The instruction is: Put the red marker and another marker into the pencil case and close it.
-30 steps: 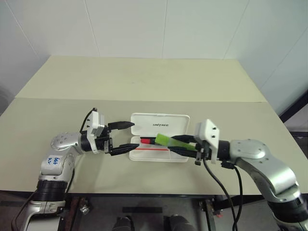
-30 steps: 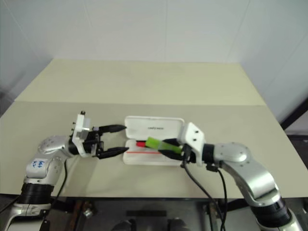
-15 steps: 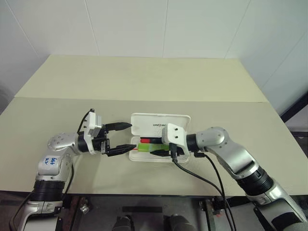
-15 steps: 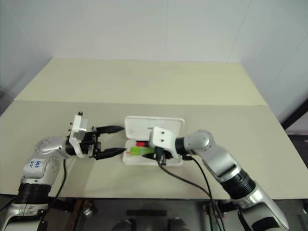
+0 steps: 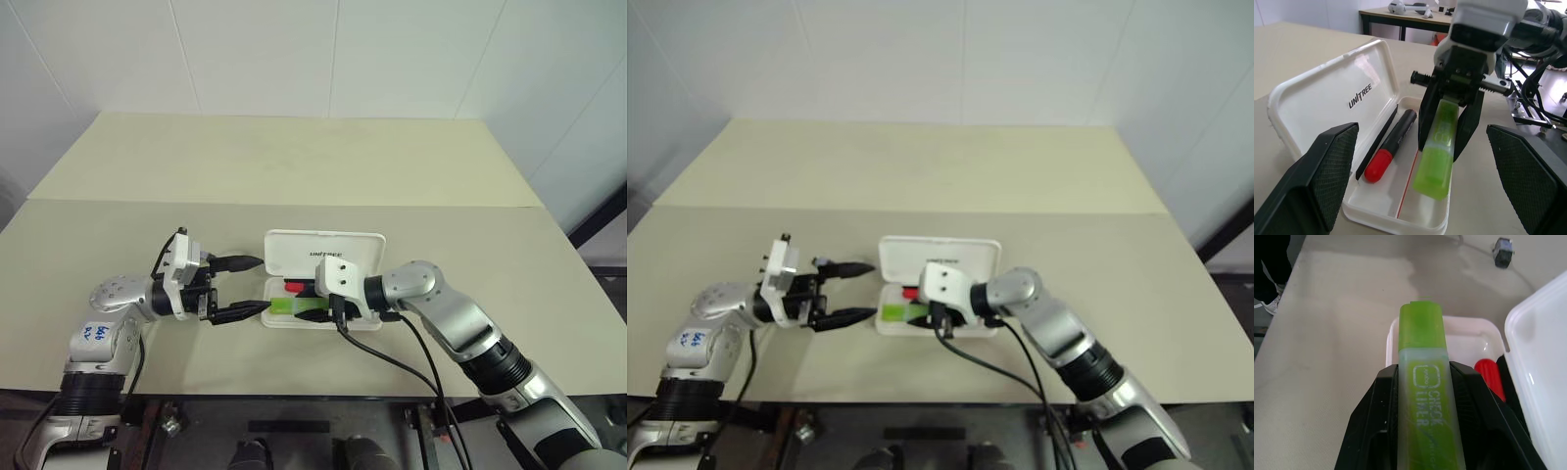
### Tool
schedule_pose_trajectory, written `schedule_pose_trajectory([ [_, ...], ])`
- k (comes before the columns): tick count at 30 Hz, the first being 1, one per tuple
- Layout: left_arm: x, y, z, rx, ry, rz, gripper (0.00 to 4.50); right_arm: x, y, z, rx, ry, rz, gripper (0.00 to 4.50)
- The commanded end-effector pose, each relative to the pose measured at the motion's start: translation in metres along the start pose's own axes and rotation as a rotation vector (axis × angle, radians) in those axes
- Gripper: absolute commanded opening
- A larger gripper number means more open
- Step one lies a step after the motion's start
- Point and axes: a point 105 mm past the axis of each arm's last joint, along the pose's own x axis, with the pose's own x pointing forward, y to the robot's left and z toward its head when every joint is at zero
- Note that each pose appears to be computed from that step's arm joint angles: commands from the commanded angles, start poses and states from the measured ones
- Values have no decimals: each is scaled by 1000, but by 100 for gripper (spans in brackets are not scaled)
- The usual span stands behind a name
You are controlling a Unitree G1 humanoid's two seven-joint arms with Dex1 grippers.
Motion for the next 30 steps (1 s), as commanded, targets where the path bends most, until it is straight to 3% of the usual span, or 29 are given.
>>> schedule_pose_trajectory([
  [1, -7, -1, 7, 23, -17, 1, 450, 0, -4, 11, -58, -23, 0, 112],
  [7, -9, 0, 8, 28, -14, 8, 450, 3, -6, 7, -59, -13, -2, 112],
  [8, -9, 1, 8, 28, -14, 9, 450, 3, -7, 7, -59, -12, -2, 184],
  [16, -7, 2, 9, 32, -17, 9, 450, -3, -5, 15, -70, -26, 5, 448],
  [23, -7, 5, 11, 47, -22, 41, 450, -19, -3, 30, -70, -80, -21, 448],
  [27, -8, 8, 15, 80, -33, 114, 450, -38, 6, 49, -24, -260, -38, 448],
  [30, -11, 13, 16, 93, -33, 190, 450, -52, 13, 46, 4, -311, -45, 448],
])
